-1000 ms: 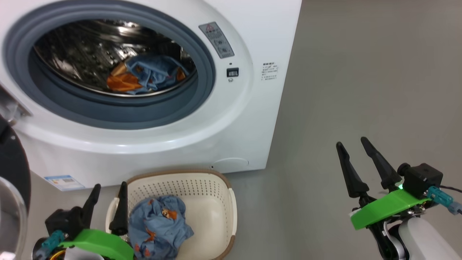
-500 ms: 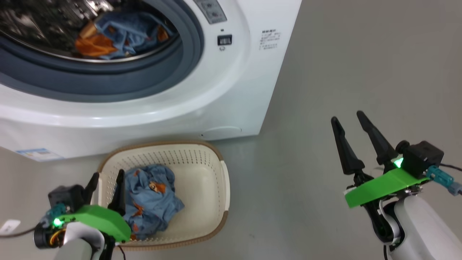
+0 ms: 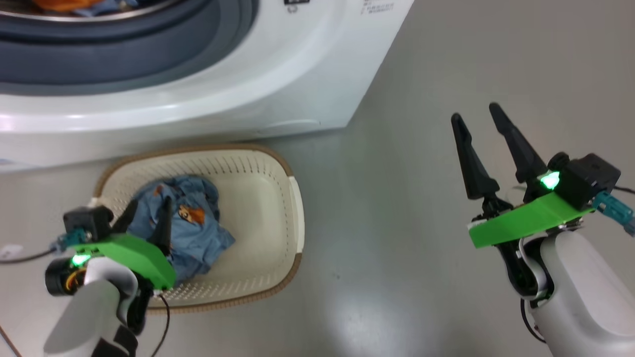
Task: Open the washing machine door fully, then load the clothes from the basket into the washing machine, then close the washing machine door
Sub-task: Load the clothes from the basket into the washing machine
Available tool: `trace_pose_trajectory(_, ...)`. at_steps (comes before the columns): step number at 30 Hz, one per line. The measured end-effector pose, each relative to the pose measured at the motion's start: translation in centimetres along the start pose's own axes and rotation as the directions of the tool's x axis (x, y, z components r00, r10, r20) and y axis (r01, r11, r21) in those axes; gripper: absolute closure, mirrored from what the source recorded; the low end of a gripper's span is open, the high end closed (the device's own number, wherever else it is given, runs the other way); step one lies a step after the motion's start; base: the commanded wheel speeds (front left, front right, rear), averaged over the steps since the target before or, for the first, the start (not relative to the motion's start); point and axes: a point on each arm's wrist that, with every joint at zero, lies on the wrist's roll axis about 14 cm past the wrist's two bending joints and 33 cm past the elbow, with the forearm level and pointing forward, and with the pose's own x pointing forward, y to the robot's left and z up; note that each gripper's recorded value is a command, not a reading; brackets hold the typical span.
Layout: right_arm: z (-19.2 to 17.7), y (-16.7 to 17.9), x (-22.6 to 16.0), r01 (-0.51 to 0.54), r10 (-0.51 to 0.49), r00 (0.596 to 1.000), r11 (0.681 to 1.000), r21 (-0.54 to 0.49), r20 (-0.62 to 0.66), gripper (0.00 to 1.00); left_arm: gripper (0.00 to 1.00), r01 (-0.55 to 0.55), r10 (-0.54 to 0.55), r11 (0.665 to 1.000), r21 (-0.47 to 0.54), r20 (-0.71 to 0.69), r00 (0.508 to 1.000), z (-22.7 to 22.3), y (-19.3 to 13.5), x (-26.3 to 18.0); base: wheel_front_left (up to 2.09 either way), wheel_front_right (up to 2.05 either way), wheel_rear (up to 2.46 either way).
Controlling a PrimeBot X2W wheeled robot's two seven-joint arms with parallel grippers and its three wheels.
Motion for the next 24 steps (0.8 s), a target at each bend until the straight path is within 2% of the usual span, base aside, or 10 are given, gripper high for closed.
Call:
trace_pose_trajectory(12,-4.3,-1.9,3.2,-0.002,0.000,0.998,1.000,-0.024,-0.065,0.00,0.00,-0.043,0.040,0.999,-0.011,-0.227,0.973,-5.5,1.8,5.4,0.00,0.00,0.00)
trace_pose_trajectory(24,-8.9,-4.1,3.9,0.018,-0.024,0.989,0.999,-0.042,-0.148,0.00,0.00,-0.082,0.061,0.996,-0.033,-0.419,0.906,-11.1,2.8,8.5,0.00,0.00,0.00)
